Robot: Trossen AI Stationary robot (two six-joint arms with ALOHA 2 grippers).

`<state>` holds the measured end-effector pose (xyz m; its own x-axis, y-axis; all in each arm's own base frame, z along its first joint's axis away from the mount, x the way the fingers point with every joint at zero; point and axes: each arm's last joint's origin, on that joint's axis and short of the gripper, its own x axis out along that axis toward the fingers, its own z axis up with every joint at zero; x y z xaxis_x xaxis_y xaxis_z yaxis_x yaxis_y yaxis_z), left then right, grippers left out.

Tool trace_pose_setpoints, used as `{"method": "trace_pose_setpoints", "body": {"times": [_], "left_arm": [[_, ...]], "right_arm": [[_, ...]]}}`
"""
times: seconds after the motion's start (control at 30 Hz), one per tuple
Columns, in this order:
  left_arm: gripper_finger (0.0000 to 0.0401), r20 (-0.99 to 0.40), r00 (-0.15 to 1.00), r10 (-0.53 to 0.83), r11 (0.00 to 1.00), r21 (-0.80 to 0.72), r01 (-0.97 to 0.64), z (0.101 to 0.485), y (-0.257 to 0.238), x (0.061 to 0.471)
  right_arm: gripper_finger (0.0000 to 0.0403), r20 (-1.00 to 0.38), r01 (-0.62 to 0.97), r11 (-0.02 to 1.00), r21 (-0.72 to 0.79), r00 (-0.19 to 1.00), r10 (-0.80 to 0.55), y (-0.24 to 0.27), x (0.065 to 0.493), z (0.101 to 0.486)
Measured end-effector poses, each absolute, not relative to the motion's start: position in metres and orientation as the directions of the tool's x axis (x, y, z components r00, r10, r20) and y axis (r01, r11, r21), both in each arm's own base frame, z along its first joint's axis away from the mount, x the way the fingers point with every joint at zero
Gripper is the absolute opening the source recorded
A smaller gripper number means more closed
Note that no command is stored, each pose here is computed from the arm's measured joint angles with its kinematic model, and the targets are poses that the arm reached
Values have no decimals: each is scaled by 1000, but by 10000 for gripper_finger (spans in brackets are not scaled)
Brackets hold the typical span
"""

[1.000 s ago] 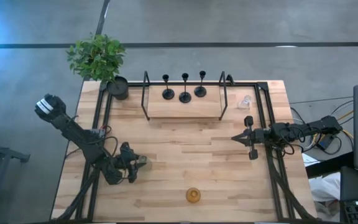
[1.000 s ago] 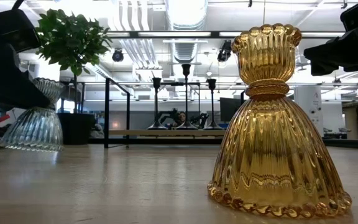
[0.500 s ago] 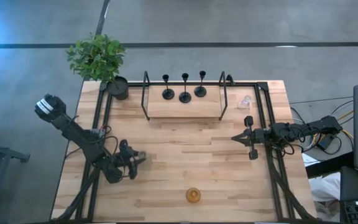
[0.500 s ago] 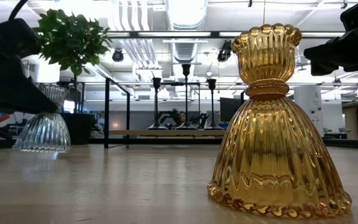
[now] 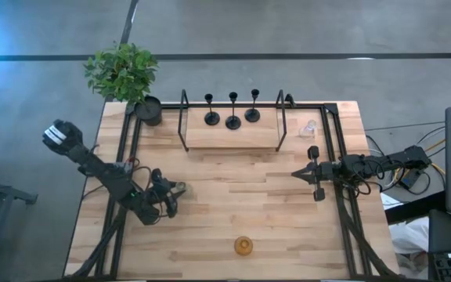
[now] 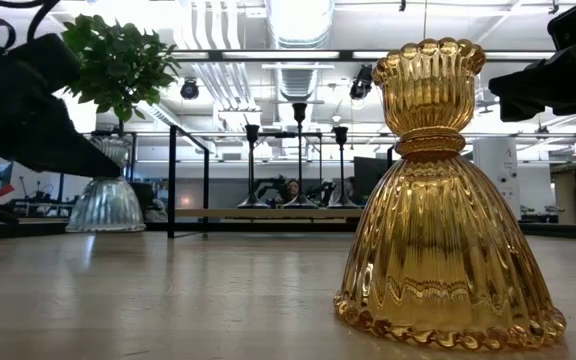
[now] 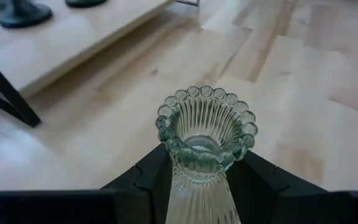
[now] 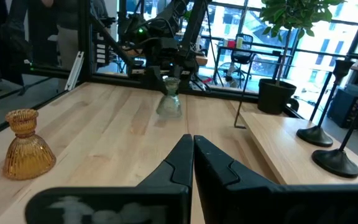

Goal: Pick & Place candle stick holders
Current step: Put the green glass candle holder on the shelf

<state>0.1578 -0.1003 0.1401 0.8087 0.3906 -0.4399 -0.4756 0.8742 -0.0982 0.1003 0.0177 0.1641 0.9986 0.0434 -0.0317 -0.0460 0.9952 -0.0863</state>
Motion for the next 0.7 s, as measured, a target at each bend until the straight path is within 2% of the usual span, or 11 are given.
{"method": "trace_pose_setpoints", "body": {"times": [0.37, 0.7], "left_arm": [[141, -336, 827, 452, 864, -66, -499, 148, -96, 176], [141, -347, 770, 536, 831, 59, -553, 143, -101, 227]], "right_arm": [[8, -32, -46, 995, -87, 999, 44, 18, 100, 164], [8, -32, -46, 995, -86, 999, 44, 18, 100, 164]]}}
